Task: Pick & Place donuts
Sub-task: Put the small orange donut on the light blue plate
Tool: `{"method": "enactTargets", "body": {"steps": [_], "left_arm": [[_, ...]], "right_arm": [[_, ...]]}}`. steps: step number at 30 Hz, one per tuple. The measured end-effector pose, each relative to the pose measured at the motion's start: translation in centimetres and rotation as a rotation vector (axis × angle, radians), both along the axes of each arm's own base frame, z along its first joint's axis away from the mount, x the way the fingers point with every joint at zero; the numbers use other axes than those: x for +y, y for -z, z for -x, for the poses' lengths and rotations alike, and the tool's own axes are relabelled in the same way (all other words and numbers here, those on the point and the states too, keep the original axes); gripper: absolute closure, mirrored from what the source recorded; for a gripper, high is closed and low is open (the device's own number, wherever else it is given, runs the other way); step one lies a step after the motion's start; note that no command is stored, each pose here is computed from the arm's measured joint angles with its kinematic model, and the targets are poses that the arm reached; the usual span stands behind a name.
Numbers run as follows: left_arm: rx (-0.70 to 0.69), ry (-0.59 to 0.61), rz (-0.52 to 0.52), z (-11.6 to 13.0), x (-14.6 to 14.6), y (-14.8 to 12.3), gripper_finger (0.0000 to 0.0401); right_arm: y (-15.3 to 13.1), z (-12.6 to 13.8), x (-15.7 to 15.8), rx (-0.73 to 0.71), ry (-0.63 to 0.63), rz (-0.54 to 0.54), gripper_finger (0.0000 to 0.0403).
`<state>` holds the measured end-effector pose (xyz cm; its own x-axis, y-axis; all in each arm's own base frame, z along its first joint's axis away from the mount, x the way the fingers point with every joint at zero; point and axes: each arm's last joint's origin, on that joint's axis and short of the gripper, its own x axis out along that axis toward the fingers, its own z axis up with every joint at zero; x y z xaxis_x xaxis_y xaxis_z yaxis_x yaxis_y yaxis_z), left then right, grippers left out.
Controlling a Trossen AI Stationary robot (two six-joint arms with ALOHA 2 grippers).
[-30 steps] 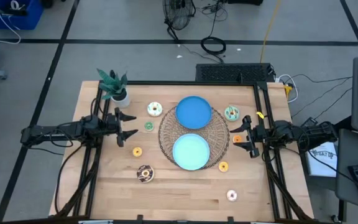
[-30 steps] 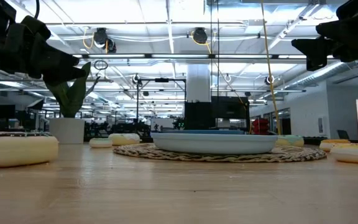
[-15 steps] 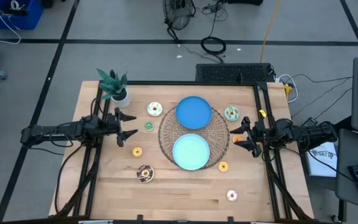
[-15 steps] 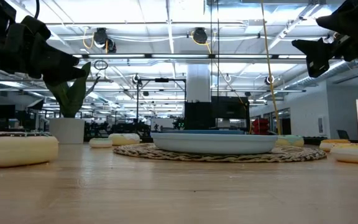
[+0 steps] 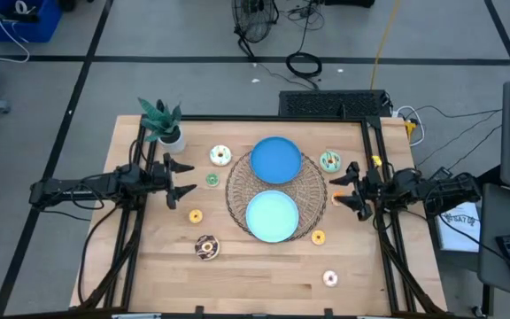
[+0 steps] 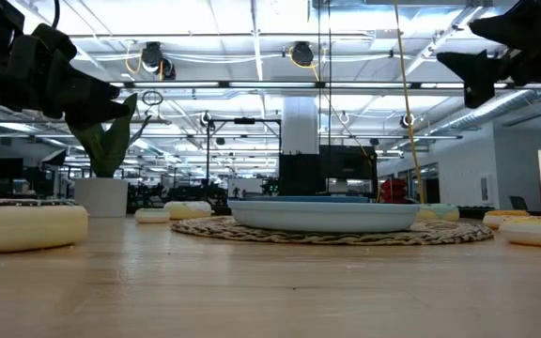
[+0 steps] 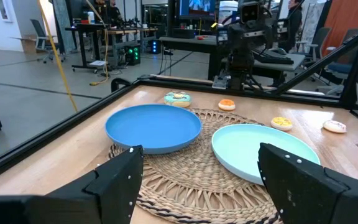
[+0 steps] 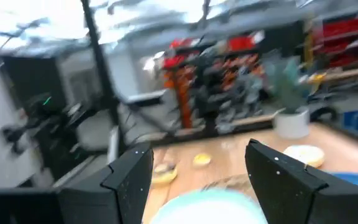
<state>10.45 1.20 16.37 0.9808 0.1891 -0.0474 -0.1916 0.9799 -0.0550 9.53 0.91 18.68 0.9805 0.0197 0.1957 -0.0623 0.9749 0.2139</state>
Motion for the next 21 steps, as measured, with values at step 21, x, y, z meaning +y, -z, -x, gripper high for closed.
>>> {"method": "enactTargets", "body": {"steps": [21], "left_arm": [[-0.005,0.000,0.000,0.0,0.0,0.0,0.0091]], "right_arm": [[0.5,-4.6,-0.5,1.387,0.480,-0.110,0.0165]]}}
